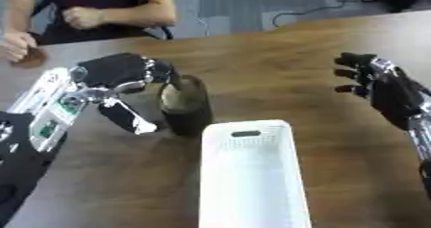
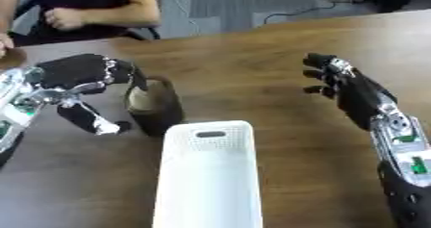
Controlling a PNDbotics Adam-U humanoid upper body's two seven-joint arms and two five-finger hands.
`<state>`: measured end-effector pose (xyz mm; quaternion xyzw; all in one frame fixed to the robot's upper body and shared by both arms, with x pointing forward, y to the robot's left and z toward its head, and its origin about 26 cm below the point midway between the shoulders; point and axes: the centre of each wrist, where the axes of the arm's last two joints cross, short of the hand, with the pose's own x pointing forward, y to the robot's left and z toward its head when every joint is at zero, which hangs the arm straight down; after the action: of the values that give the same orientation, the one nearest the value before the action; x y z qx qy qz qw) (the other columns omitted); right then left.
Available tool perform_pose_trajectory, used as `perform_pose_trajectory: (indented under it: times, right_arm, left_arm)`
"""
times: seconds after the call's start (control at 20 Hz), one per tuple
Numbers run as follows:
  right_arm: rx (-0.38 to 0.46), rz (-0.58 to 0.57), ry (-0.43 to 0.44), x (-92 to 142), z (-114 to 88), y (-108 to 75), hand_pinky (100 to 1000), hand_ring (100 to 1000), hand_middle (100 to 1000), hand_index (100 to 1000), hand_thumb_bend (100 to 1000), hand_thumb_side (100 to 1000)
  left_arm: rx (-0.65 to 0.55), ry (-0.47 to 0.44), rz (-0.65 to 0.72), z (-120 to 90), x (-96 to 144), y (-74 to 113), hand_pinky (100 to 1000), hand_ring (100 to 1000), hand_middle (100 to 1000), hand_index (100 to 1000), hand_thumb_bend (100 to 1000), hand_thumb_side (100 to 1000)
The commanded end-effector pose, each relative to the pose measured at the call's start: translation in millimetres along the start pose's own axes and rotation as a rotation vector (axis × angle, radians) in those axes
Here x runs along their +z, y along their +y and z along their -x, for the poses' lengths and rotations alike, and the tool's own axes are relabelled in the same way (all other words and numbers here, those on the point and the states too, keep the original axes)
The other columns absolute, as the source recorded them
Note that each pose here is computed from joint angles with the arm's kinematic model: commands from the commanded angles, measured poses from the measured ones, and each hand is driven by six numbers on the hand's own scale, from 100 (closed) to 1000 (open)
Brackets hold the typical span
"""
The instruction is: Pick up objects on the table and place them in the box.
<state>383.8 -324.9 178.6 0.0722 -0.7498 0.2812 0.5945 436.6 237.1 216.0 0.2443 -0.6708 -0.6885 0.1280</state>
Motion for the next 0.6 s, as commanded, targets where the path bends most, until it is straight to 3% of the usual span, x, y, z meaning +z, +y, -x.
perform_pose_trajectory:
  times: [0.05,0.2,0.25,0.3,0.35,0.6]
  right_arm:
    - [0.027,0.001,-0.036,-2.7,-13.5,-4.1,834,978,983,1000,100,1000]
    - [0.026,0.001,-0.039,-3.1,-14.1,-3.9,834,978,983,1000,100,1000]
    - [0.026,0.002,-0.040,-3.2,-14.3,-3.9,835,978,983,1000,100,1000]
    - [0.026,0.002,-0.040,-3.3,-14.4,-3.9,835,978,983,1000,100,1000]
    - [0.027,0.002,-0.041,-3.3,-14.6,-3.9,835,978,983,1000,100,1000]
    - [0.027,0.003,-0.043,-3.5,-15.0,-4.1,835,978,983,1000,100,1000]
  left_arm:
    - [-0.011,-0.002,0.004,1.7,-1.4,2.9,100,100,669,769,308,363]
    - [0.012,-0.002,0.021,0.8,-3.1,-8.7,100,100,657,767,307,362]
    - [0.020,-0.001,0.027,1.0,-3.1,-12.0,100,100,585,706,289,346]
    - [0.024,0.000,0.034,0.9,-3.0,-15.3,100,100,619,733,297,353]
    - [0.027,0.002,0.039,0.9,-2.7,-18.1,100,100,519,648,272,336]
    - [0.059,0.030,0.106,1.5,3.9,-45.1,100,100,471,596,262,315]
